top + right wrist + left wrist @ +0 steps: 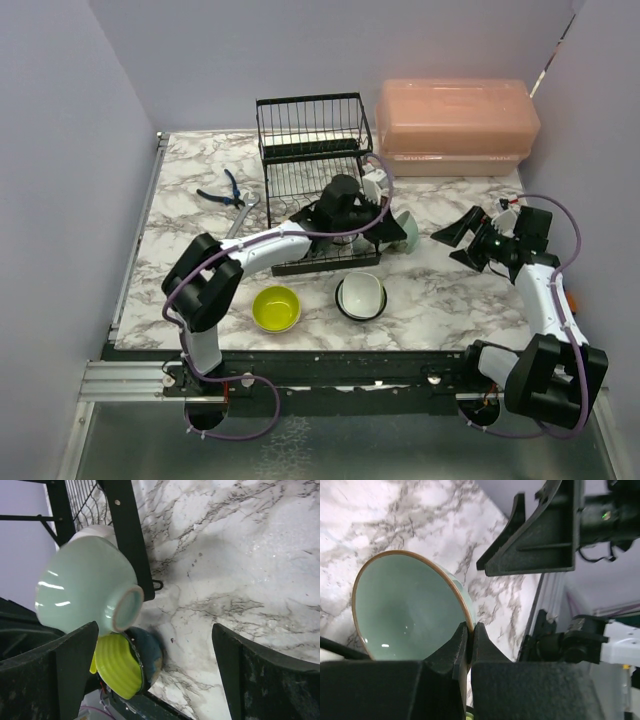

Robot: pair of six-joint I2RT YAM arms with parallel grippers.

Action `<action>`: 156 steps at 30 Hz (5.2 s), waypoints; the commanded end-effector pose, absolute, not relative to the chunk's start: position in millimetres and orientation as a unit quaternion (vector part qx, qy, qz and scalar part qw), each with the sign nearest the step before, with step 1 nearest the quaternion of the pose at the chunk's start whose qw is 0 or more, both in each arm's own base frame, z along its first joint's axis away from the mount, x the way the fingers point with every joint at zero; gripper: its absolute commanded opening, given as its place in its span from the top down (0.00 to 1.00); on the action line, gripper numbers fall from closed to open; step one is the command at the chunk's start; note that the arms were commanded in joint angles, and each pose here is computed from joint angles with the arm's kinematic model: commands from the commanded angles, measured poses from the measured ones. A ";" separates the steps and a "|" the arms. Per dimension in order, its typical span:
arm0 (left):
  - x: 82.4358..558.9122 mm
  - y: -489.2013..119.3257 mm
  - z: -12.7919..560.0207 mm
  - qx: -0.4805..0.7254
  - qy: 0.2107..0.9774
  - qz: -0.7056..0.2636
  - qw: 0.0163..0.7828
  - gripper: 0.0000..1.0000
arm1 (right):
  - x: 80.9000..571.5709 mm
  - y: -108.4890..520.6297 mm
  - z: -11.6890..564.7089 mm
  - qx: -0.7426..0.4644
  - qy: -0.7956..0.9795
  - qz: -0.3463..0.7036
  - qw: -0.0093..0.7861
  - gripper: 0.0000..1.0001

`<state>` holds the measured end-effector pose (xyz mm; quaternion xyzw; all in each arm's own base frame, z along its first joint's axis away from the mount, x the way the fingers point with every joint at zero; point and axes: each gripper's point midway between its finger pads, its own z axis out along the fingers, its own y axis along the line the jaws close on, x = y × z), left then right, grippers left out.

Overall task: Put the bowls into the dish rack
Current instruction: Place the bowl in the dish rack.

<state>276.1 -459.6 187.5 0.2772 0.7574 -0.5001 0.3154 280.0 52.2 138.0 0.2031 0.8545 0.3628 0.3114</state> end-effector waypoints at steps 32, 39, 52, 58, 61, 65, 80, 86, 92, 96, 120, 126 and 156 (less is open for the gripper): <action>316.3 -194.6 332.8 -0.013 0.594 -0.628 0.502 1.00 | 291.3 140.4 148.0 0.058 0.859 0.441 0.254 0.00; 324.0 -134.9 321.8 -0.054 0.606 -0.601 0.518 1.00 | 290.7 140.0 142.7 0.071 0.860 0.439 0.252 0.00; 355.0 -116.8 276.5 -0.109 0.636 -0.577 0.500 1.00 | 284.8 138.1 132.2 0.087 0.863 0.431 0.248 0.00; 365.1 -118.2 264.7 -0.116 0.643 -0.567 0.501 1.00 | 283.3 137.1 130.5 0.087 0.866 0.426 0.247 0.00; 371.2 -121.5 259.6 -0.119 0.646 -0.563 0.502 1.00 | 284.2 136.4 131.4 0.086 0.866 0.425 0.251 0.00; 380.5 -132.5 252.3 -0.115 0.651 -0.562 0.497 1.00 | 284.6 136.0 131.5 0.084 0.867 0.422 0.250 0.00; 408.1 -153.0 256.1 -0.087 0.639 -0.561 0.519 1.00 | 286.0 131.6 130.0 0.088 0.873 0.406 0.255 0.00; 421.0 -155.6 248.1 -0.087 0.630 -0.571 0.520 1.00 | 285.9 131.8 127.0 0.091 0.875 0.406 0.248 0.00; 430.0 -165.2 243.9 -0.087 0.597 -0.619 0.502 1.00 | 285.7 131.3 124.3 0.093 0.877 0.404 0.245 0.00; 435.1 -170.2 237.0 -0.093 0.582 -0.642 0.490 1.00 | 286.6 130.5 124.2 0.095 0.878 0.401 0.245 0.00; 461.2 -165.4 157.0 -0.127 0.681 -0.571 0.441 1.00 | 287.5 130.0 121.4 0.099 0.881 0.398 0.235 0.00; 458.3 -162.1 151.0 -0.135 0.689 -0.557 0.443 1.00 | 287.4 130.2 121.2 0.095 0.881 0.399 0.237 0.00; 455.9 -156.3 131.2 -0.136 0.740 -0.481 0.450 1.00 | 287.3 129.7 117.3 0.095 0.883 0.396 0.232 0.00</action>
